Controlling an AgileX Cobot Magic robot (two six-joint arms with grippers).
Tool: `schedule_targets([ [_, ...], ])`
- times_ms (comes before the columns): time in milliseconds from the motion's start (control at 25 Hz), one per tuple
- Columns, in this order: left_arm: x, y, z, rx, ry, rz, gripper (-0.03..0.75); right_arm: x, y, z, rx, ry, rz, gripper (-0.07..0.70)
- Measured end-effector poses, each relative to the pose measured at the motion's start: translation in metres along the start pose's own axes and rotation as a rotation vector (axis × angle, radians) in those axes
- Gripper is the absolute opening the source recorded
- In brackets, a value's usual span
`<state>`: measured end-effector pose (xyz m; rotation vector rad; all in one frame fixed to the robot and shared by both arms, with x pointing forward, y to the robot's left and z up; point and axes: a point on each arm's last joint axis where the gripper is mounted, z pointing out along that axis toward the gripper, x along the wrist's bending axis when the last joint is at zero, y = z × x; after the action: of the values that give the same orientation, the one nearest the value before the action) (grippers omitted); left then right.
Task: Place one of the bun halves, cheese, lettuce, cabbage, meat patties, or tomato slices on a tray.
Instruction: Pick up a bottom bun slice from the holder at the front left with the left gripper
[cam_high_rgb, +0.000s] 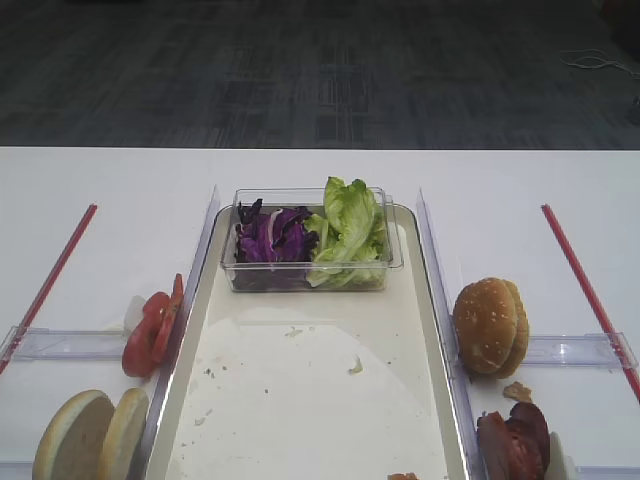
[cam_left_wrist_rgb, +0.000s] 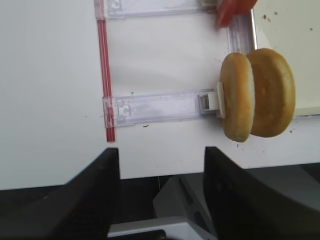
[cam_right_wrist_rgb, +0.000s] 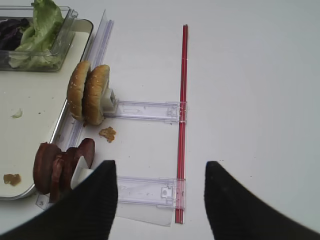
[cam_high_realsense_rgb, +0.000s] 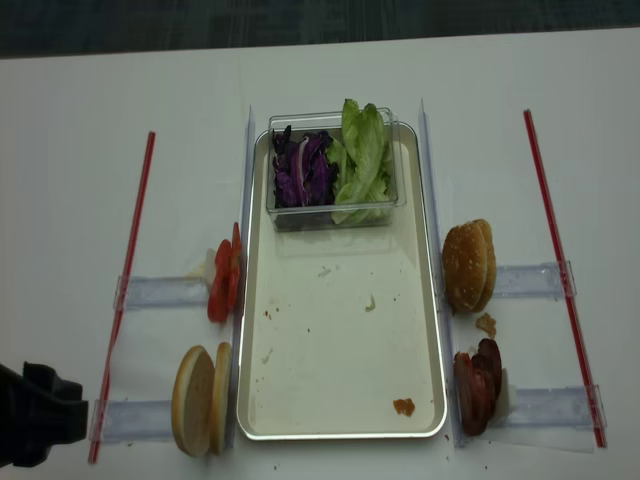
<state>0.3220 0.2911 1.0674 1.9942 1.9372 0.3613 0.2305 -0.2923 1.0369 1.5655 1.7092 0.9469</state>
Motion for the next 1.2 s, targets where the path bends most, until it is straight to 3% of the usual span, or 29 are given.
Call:
schedule_targets([
  [760,-0.001,0.03,0.048,0.269,0.018,0.007,0.343,0.0,0.0,0.0,0.0,0.0,0.0,0.413],
  [960,-0.001,0.033,0.05,0.28,0.019,0.008,0.343,0.0,0.0,0.0,0.0,0.0,0.0,0.413],
  [1200,-0.006,0.045,0.038,0.224,-0.025,0.006,0.343,0.0,0.0,0.0,0.0,0.0,0.0,0.413],
])
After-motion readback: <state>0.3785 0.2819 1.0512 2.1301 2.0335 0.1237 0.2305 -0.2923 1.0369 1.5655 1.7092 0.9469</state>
